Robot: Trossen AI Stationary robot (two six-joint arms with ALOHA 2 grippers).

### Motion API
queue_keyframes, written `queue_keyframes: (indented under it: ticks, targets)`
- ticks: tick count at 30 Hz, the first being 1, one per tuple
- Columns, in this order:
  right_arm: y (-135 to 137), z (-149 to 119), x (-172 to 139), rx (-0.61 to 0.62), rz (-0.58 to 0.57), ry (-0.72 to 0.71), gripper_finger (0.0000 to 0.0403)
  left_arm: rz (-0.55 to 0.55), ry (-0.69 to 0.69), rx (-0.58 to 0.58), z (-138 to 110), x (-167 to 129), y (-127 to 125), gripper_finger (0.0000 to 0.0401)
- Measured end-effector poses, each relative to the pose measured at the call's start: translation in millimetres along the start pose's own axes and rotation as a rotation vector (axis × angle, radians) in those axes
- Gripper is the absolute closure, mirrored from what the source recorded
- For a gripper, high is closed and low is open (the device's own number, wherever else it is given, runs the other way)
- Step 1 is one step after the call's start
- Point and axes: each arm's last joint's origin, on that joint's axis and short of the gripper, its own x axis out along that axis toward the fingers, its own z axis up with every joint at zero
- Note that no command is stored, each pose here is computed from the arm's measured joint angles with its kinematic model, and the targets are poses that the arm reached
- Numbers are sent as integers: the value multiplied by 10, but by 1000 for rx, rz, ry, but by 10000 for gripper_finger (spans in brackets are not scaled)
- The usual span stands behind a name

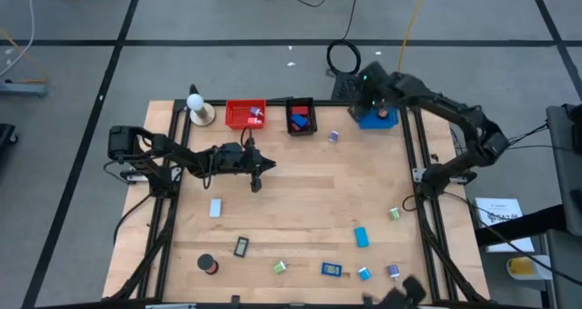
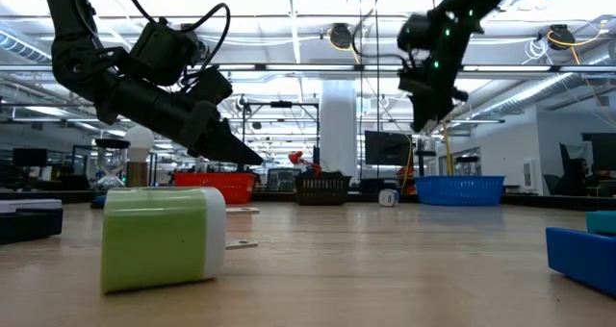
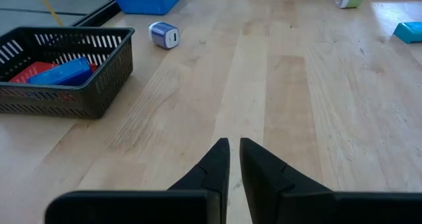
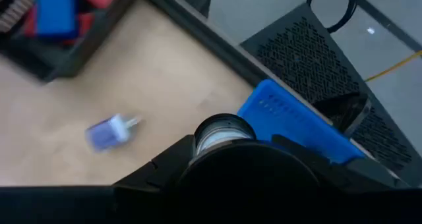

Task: Pick & Place Office items
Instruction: Put the white hourglass into the blue bin

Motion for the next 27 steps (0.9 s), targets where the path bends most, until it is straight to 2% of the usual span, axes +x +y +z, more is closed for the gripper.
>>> queue_keyframes:
  ticks: [6,11,27]
  targets:
    - [-373,35,317,-17,-48,54,221,0,0,0,0,0,0,357]
    - [-489,33,439,-33,-63,76,221,0,0,0,0,0,0,357]
    - [-496,-9,817,-135,-47,180,221,0,0,-9,0,0,0,357]
